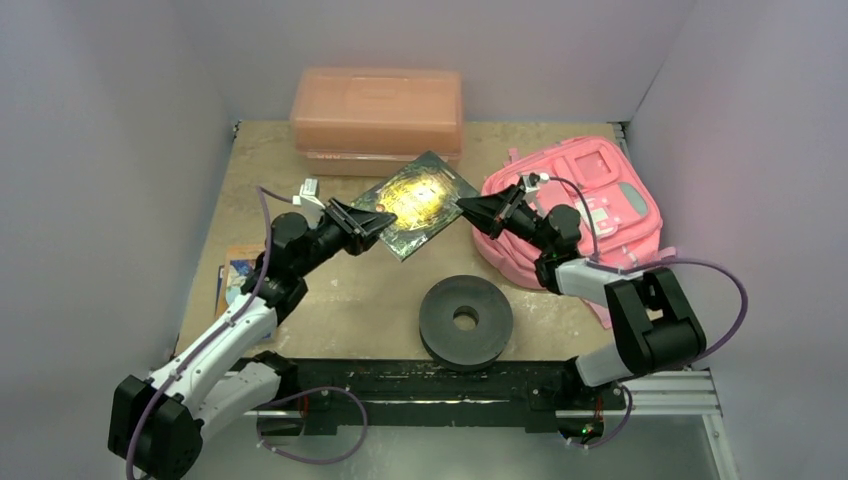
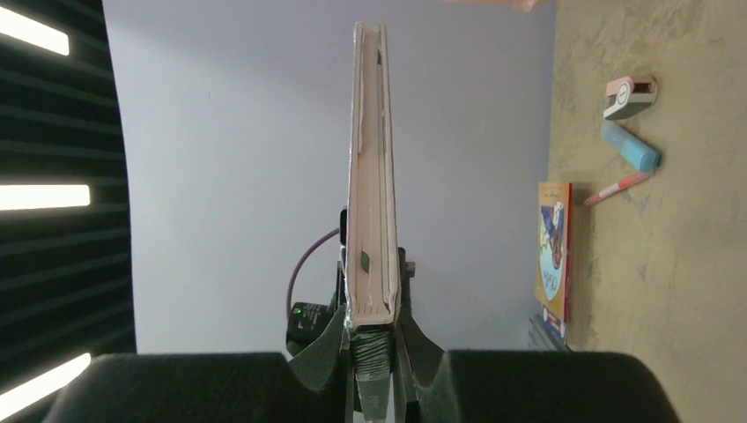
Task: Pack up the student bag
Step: Pick up the book from the center of the board.
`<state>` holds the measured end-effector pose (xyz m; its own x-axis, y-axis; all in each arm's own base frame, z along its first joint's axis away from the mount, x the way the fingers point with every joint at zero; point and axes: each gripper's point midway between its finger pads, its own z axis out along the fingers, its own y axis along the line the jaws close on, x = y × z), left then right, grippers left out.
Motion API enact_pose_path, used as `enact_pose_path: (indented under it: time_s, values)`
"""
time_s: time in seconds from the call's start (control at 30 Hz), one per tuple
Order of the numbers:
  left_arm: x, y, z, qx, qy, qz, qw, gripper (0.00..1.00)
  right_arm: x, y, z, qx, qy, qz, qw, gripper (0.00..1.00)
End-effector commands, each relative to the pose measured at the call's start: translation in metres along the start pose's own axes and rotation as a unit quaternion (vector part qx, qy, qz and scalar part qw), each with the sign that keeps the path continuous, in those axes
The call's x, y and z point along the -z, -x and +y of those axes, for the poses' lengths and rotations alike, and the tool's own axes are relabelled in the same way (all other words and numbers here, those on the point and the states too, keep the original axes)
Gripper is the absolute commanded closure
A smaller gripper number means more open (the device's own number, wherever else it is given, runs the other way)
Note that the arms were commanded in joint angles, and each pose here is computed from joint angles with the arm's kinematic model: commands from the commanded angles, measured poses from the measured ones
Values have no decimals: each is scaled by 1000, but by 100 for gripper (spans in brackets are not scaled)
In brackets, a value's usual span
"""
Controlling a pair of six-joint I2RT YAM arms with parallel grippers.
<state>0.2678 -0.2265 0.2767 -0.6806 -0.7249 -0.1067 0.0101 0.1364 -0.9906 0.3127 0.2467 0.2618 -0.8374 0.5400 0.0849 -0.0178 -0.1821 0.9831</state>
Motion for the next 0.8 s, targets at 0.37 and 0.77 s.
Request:
enact_pose_path:
  time_s: [0.37, 0.77]
  values:
    - [32, 24, 10, -86, 90, -80, 989, 100, 15, 0, -8, 236, -133, -8, 963, 43]
    - [79, 50, 16, -178, 225, -132, 949, 100, 60, 66, -37, 438, -375, -48, 815, 11]
